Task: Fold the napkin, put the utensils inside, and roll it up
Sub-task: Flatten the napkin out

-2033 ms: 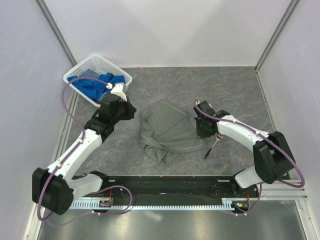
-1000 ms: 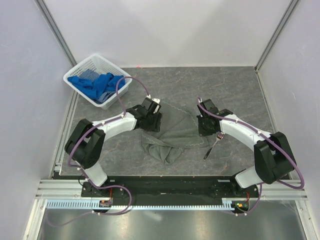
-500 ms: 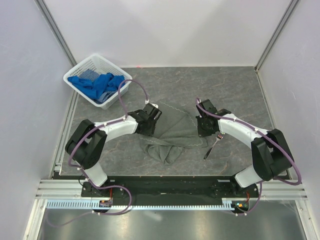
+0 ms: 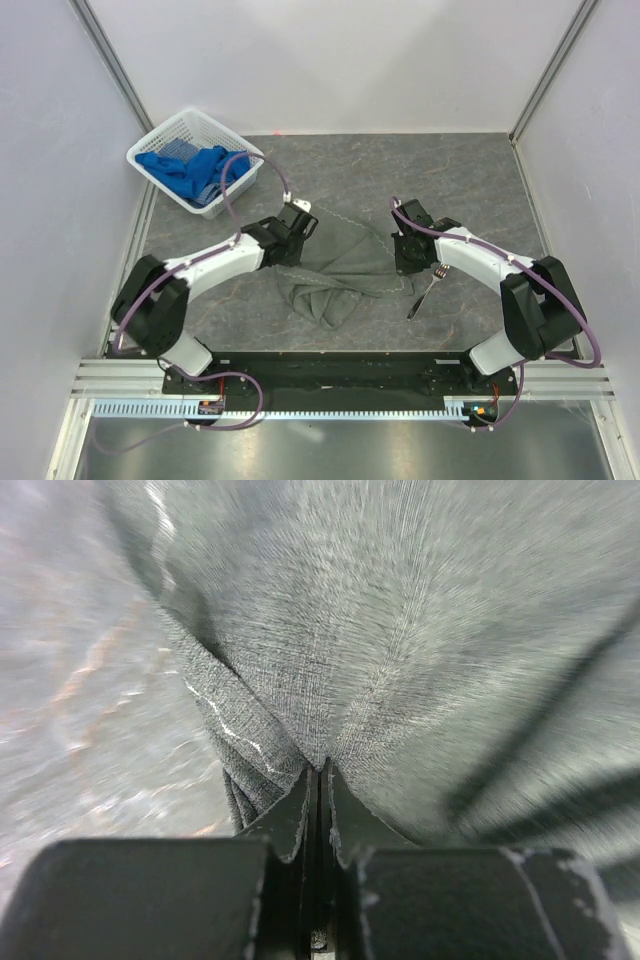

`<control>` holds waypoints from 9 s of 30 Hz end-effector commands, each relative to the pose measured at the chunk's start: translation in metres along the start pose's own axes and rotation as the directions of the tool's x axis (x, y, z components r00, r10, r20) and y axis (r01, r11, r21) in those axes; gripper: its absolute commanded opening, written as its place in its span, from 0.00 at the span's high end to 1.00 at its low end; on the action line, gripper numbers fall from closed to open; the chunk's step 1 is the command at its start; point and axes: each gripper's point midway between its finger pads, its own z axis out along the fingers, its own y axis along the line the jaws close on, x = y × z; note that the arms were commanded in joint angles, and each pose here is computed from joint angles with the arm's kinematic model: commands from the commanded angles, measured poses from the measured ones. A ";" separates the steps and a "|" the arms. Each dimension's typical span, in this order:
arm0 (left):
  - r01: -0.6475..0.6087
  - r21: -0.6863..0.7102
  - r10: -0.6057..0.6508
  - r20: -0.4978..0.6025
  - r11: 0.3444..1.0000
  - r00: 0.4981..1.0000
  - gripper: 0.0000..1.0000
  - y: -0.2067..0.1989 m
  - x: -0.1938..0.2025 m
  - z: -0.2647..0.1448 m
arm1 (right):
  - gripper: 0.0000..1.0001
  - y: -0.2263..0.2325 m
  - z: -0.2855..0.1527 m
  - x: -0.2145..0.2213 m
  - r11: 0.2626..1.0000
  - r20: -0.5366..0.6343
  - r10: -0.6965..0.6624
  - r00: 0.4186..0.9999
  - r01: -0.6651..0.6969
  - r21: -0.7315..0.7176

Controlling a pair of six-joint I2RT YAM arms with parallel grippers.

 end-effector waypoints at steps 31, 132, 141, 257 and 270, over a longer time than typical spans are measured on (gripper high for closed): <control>0.224 -0.005 -0.200 0.434 0.975 0.879 0.17 0.074 -0.138 -0.072 | 1.00 -0.030 -0.012 -0.042 0.998 0.095 0.016 0.995 -0.021 0.059; 0.210 0.222 -0.297 0.838 0.952 0.458 0.98 0.124 -0.194 -0.286 | 1.00 0.034 -0.233 -0.176 0.953 0.670 0.078 0.739 0.143 -0.268; 0.077 0.220 -0.229 0.963 0.973 0.141 0.98 0.132 -0.208 -0.445 | 1.00 0.031 -0.390 -0.171 0.914 0.896 0.118 0.428 0.307 -0.267; 0.184 0.414 -0.278 0.181 0.892 0.943 0.03 -0.034 -0.051 0.052 | 0.72 -0.113 0.099 -0.318 0.861 0.339 0.470 0.815 -0.339 -0.379; 0.177 0.407 -0.271 0.187 0.896 0.944 0.03 -0.032 -0.049 0.051 | 1.00 -0.134 0.101 -0.368 0.667 0.314 0.706 0.635 -0.447 -0.597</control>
